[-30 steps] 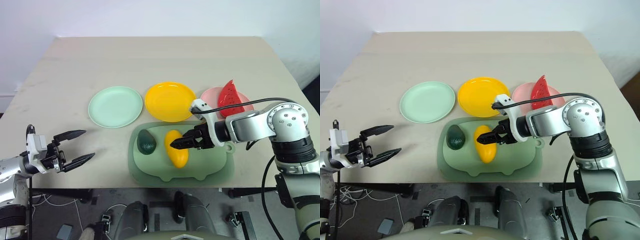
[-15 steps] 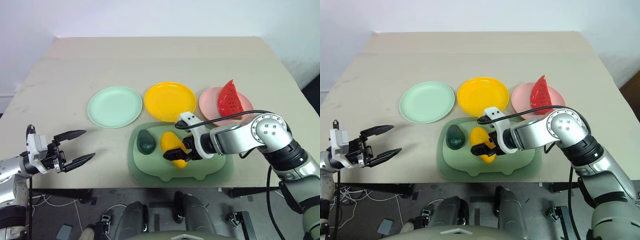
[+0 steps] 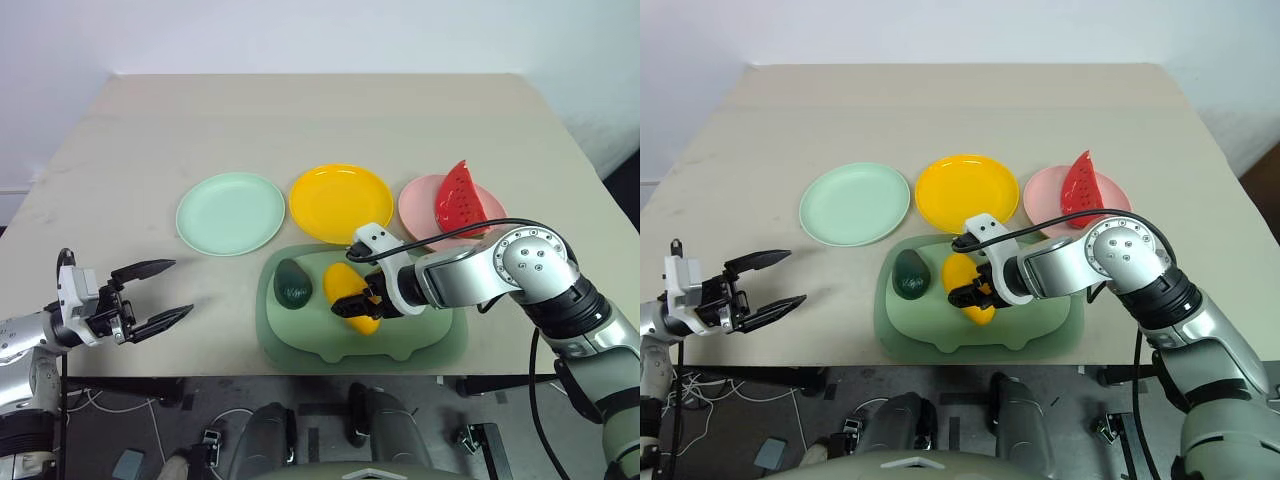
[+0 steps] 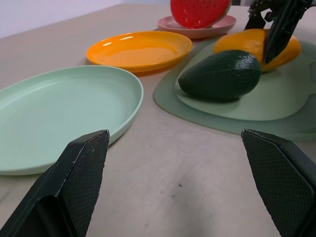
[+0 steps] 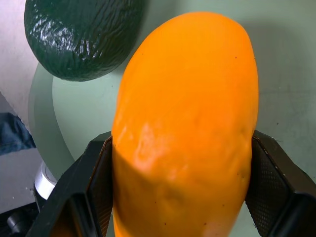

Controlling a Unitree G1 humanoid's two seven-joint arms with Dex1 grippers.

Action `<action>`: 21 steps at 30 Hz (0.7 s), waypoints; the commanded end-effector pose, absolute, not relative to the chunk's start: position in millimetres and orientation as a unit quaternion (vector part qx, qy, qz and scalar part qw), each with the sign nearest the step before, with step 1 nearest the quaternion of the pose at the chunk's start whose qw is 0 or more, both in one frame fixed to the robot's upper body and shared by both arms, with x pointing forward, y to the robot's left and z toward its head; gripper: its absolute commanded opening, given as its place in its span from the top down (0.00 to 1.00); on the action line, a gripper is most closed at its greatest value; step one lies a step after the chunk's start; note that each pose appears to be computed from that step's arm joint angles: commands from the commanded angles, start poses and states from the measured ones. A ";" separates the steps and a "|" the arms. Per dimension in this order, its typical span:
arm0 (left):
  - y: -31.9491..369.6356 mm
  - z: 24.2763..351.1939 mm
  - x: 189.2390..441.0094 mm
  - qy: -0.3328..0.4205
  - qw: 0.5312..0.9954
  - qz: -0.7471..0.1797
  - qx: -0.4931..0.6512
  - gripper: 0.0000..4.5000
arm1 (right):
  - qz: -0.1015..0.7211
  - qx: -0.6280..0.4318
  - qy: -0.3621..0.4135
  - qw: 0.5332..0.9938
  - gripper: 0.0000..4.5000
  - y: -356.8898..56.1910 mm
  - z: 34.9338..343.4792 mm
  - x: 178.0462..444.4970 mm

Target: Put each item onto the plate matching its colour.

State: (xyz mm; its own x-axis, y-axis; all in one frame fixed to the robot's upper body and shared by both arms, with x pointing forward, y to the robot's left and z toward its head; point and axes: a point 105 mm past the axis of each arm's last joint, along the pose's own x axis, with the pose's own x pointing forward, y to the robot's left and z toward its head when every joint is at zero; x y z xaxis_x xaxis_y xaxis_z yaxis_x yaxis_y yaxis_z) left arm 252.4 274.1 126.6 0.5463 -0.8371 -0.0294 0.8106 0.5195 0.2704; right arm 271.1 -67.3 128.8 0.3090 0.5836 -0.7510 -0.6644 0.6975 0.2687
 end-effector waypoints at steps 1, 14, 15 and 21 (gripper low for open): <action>270.7 133.6 253.3 -0.064 0.865 -0.478 0.137 0.00 | 0.425 0.007 0.383 0.820 0.31 -67.2 176.8 286.1; 266.8 132.8 255.7 -0.065 0.863 -0.483 0.133 0.00 | 0.340 0.071 0.253 0.903 0.31 -69.4 217.3 409.8; 266.9 133.2 255.7 -0.065 0.863 -0.483 0.133 0.00 | 0.340 0.069 0.251 0.904 0.31 -66.1 213.7 414.5; 267.0 135.1 254.6 -0.065 0.863 -0.483 0.133 0.00 | 0.336 0.053 0.244 0.908 0.31 -58.7 195.6 434.6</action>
State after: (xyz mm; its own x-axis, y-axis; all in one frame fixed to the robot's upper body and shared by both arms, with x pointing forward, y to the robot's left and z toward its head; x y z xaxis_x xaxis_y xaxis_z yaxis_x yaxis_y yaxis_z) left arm 255.7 266.5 126.1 0.5271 -0.8495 -0.0228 0.8240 0.5044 0.2581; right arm 427.1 -58.9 173.6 0.6225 0.6269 -0.4686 -0.5576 0.7753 0.2965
